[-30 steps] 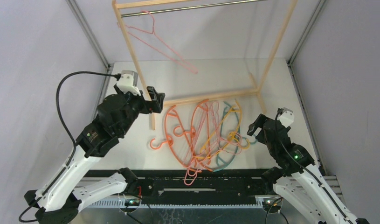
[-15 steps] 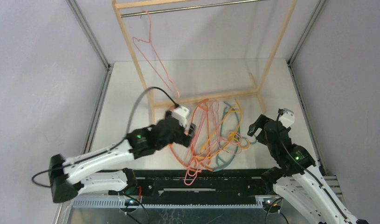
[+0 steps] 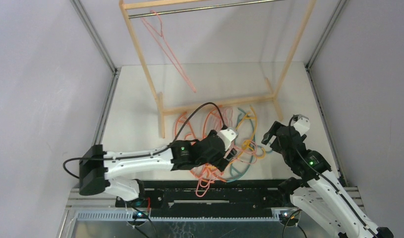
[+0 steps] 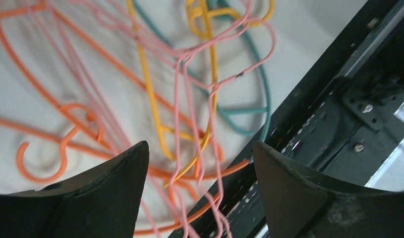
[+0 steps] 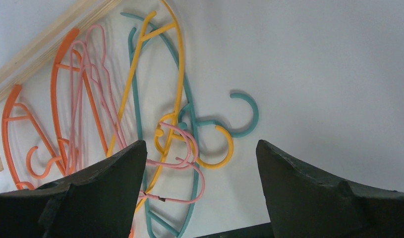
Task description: Organize the hangers
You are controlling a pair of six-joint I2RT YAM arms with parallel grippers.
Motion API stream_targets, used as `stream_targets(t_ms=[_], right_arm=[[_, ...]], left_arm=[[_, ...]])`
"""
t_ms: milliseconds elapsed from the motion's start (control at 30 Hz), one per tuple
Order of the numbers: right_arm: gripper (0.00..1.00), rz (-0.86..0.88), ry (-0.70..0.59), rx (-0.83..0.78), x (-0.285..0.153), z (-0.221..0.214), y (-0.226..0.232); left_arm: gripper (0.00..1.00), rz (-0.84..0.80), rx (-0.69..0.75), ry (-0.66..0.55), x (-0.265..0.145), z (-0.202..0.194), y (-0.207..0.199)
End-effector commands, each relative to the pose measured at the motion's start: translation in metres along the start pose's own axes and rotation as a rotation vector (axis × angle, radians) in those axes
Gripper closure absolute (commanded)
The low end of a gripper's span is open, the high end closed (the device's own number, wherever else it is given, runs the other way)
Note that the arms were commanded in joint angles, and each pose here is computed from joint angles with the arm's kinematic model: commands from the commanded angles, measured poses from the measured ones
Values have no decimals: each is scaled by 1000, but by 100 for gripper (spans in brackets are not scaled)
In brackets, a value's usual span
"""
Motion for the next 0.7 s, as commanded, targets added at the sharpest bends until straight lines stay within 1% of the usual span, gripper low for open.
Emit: stream_targets(t_ms=[0,133,267,433,567,667], right_arm=[[11,-19,-37,43,-2,3,-4],[13,2,-55,74,-7,7,-5],[14,13,-43,101,-11,6,-7],[15,25,-37,116,-14,6,-7],[15,25,-31,115,-14,6,-7],[15,21,-29,118,-14,5,-7]], left_arm=[[20,-69,16,-61,24,32,-23],[25,-73,29,-30,48,30,-32],[36,-62,33,5,69,17,-34],[38,-34,37,45,90,1,-22],[39,-17,34,69,100,-5,-7],[41,-12,43,84,104,-8,-4]])
Point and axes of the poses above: each gripper's point midway between its finger pads, its own x axis out along the fingers, its own y axis along the line the jaws close on, z = x × y, the point moved 8 cm from there along -x, back along the fingers, and after that the axes turned 7 degrees about x, right-handed, at the moved point
